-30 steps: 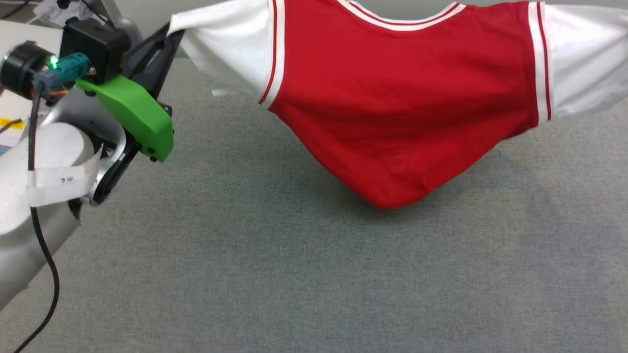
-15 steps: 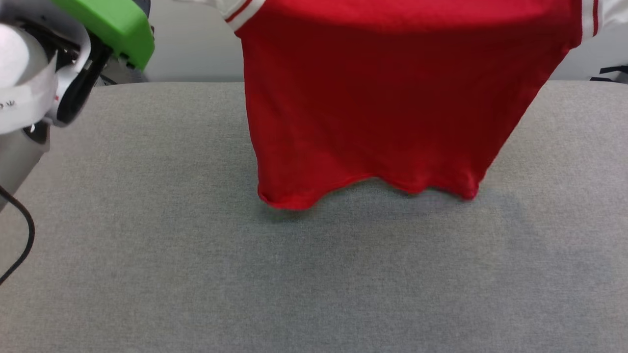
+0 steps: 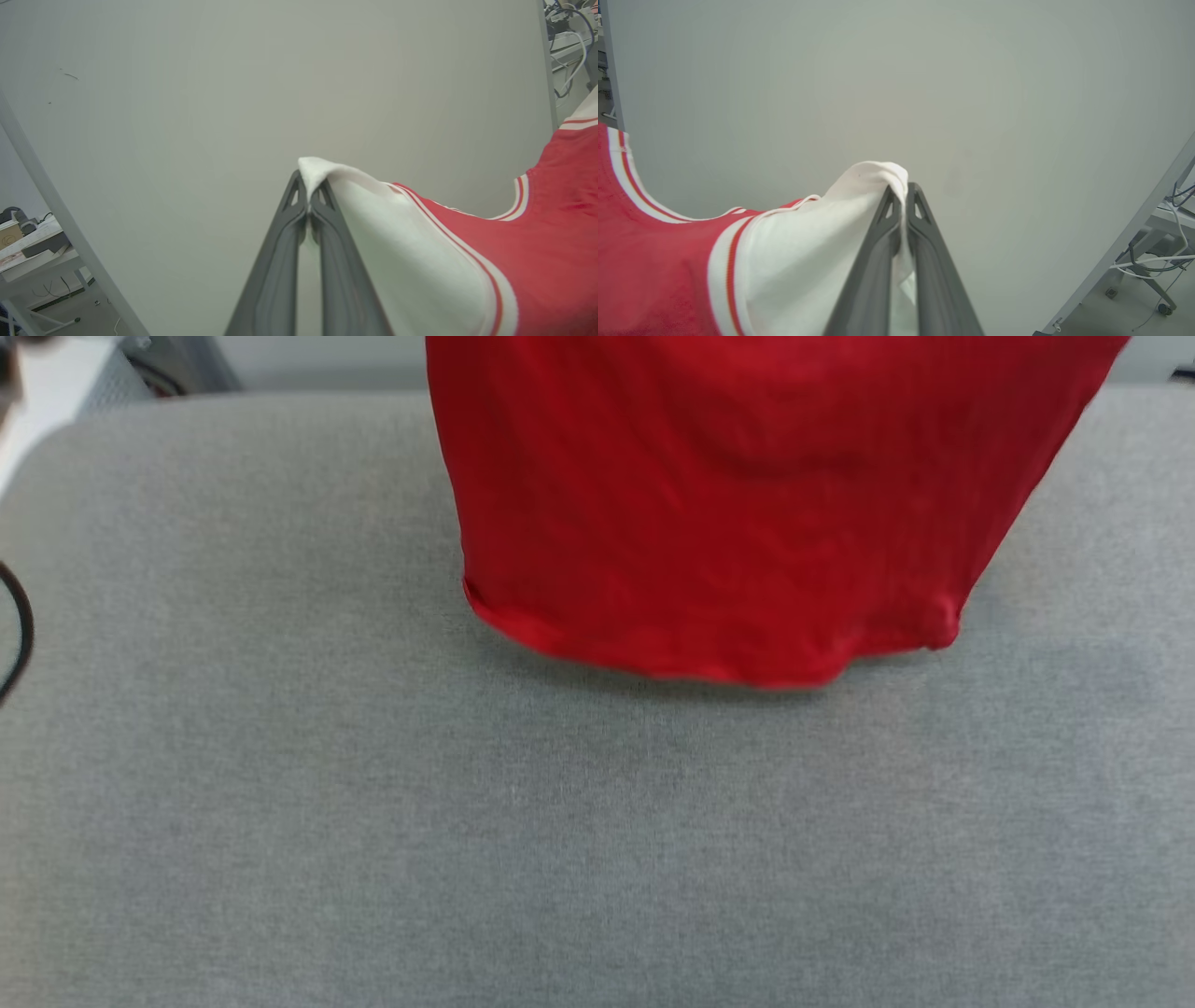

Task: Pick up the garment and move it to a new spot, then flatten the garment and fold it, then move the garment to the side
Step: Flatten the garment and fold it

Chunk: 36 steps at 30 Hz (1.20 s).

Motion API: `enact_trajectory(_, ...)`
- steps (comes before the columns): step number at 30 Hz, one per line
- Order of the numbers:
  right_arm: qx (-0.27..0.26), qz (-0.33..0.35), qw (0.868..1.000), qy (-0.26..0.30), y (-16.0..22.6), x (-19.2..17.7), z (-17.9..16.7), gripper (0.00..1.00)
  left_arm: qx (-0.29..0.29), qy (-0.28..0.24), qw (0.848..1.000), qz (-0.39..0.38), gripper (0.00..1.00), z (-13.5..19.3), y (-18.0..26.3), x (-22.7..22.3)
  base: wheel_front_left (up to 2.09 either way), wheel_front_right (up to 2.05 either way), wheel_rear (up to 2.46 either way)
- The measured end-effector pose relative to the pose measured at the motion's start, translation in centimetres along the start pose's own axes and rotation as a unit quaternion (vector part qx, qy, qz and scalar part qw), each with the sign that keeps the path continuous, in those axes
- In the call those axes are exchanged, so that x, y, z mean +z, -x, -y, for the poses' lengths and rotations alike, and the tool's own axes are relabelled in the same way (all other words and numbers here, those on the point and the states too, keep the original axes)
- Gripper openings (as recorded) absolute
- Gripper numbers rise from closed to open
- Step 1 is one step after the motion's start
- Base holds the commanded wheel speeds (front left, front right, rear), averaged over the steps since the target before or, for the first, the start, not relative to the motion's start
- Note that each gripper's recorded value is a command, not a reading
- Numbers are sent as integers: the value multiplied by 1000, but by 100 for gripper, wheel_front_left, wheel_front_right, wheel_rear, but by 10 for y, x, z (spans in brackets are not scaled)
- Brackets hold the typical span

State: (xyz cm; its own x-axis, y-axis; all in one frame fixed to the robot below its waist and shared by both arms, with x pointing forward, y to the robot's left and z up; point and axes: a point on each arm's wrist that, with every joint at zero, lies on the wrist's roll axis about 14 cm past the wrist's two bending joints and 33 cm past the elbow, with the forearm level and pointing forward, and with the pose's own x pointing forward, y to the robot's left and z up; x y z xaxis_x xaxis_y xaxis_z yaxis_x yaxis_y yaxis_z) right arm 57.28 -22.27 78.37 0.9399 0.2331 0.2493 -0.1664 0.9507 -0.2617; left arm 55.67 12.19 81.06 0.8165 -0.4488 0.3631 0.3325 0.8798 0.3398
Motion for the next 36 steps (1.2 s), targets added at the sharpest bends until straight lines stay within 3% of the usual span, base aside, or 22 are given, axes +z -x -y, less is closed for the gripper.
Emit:
enact_trajectory(12, -38, 23, 998, 35, -86, -24, 12, 0, 40, -19, 999, 16, 0, -33, -71, -60, 0, 0, 0)
enact_trajectory(20, -35, 2, 999, 32, -112, -64, 2, 0, 53, -6, 999, -8, 0, -42, -82, -110, 0, 0, 0)
enact_trajectory(27, -9, -23, 999, 22, -111, -105, -23, 0, 47, 18, 998, -44, 0, -34, -69, -152, 0, 0, 0)
enact_trajectory(36, 36, -77, 996, -31, -59, -168, -68, 0, 38, 87, 989, -117, 0, 0, -2, -209, 0, 0, 0)
